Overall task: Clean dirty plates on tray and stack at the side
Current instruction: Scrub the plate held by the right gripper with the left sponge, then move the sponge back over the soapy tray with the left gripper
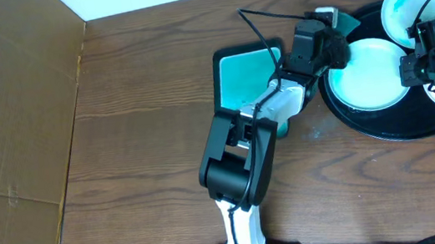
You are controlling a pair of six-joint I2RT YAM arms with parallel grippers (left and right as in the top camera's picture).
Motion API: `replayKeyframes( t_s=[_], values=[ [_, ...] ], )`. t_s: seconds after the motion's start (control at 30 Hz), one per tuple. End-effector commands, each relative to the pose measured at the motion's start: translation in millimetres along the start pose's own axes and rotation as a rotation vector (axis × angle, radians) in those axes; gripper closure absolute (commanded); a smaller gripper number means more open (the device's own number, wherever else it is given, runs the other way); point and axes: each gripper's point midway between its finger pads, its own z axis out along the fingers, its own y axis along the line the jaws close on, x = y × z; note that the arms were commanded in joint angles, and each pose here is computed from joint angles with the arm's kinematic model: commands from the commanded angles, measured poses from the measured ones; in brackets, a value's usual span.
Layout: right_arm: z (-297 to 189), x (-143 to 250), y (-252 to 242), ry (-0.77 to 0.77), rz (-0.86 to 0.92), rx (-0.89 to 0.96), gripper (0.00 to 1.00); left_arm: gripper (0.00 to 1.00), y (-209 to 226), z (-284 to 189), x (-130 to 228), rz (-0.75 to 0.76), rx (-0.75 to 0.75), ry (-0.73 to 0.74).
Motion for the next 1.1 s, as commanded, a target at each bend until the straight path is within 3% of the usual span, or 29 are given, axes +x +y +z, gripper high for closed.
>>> replayKeyframes(
  t_s=[0.0, 0.23, 0.33, 0.43, 0.67, 0.8, 0.93, 1.07],
  values=[
    [13, 16, -19, 0.045, 0.001, 0.078, 0.99, 0.93, -28, 12, 31, -0.075, 0.139, 0.082],
    [13, 16, -19, 0.045, 0.002, 0.078, 0.99, 0.93, -33, 14, 39, -0.019, 0.142, 0.100],
    [13, 13, -18, 0.036, 0.001, 0.076, 0.99, 0.93, -5, 15, 44, 0.028, -0.011, 0.107],
    [11, 8, -17, 0.015, 0.000, 0.071, 0.99, 0.93, 22, 4, 27, 0.020, -0.132, 0.070],
    [-15, -26, -8, -0.106, -0.053, 0.064, 0.99, 0.93, 43, -98, -72, -0.097, -0.188, -0.097],
    [-35, -46, 1, -0.182, -0.161, 0.075, 0.99, 0.93, 53, -160, -104, -0.123, -0.228, -0.166],
    [-51, -56, 9, -0.228, -0.319, 0.130, 0.99, 0.92, 71, -207, -102, -0.167, -0.299, -0.146],
    [-77, -71, 8, -0.298, -0.475, 0.363, 0.99, 0.93, 120, -247, -75, -0.244, -0.505, -0.065]
  ],
)
